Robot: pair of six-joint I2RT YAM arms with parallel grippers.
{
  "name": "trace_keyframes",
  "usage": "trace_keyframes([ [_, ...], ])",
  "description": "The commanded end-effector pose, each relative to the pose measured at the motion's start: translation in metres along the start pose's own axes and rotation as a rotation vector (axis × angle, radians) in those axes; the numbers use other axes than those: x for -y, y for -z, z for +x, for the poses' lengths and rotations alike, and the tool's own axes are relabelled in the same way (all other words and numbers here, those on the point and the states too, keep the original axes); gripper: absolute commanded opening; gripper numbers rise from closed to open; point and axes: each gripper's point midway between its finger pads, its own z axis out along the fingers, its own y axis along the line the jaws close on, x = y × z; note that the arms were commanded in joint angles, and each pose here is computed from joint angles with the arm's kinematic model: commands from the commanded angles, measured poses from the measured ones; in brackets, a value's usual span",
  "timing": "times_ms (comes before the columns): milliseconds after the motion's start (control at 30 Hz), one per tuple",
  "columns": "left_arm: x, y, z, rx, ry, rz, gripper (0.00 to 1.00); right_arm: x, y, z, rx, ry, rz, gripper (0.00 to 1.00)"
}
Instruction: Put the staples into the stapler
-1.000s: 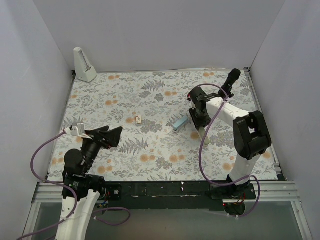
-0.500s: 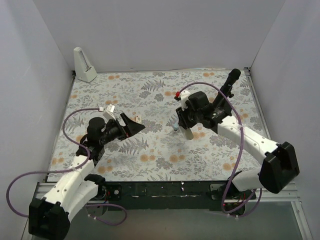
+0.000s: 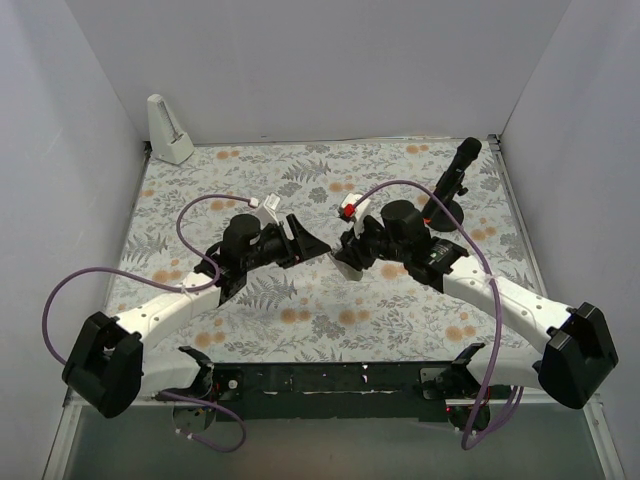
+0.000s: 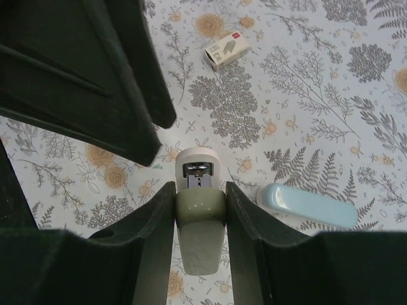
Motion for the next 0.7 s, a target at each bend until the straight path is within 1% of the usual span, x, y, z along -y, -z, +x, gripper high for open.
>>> trace_keyframes([
  [0,0.016,-0.010,-0.016,0.058,-0.051,0.014,0.60,-0.015,0.006,-0.044,0.169,0.103,-0.045,0.01],
  [33,0.015,-0.012,-0.016,0.055,-0.058,0.006,0.58,-0.015,0.006,-0.045,0.176,0.107,-0.045,0.01],
  [67,0.015,-0.013,-0.015,0.050,-0.061,0.001,0.53,-0.015,0.006,-0.043,0.174,0.106,-0.044,0.01],
  [233,0.013,-0.017,-0.008,0.028,-0.078,-0.017,0.47,-0.017,0.004,-0.041,0.174,0.108,-0.046,0.01],
  [267,0.009,-0.018,-0.007,0.028,-0.079,-0.033,0.45,-0.018,0.004,-0.042,0.178,0.109,-0.050,0.01],
  [300,0.010,-0.018,-0.008,0.030,-0.082,-0.037,0.41,-0.019,0.004,-0.042,0.179,0.109,-0.052,0.01],
  [400,0.006,-0.020,-0.008,0.031,-0.085,-0.058,0.37,-0.020,0.003,-0.041,0.179,0.112,-0.056,0.01],
  [533,0.004,-0.021,-0.007,0.024,-0.084,-0.068,0.29,-0.021,0.003,-0.040,0.182,0.114,-0.059,0.01],
  [667,0.002,-0.023,-0.002,0.002,-0.087,-0.080,0.27,-0.021,0.002,-0.039,0.184,0.114,-0.054,0.01],
])
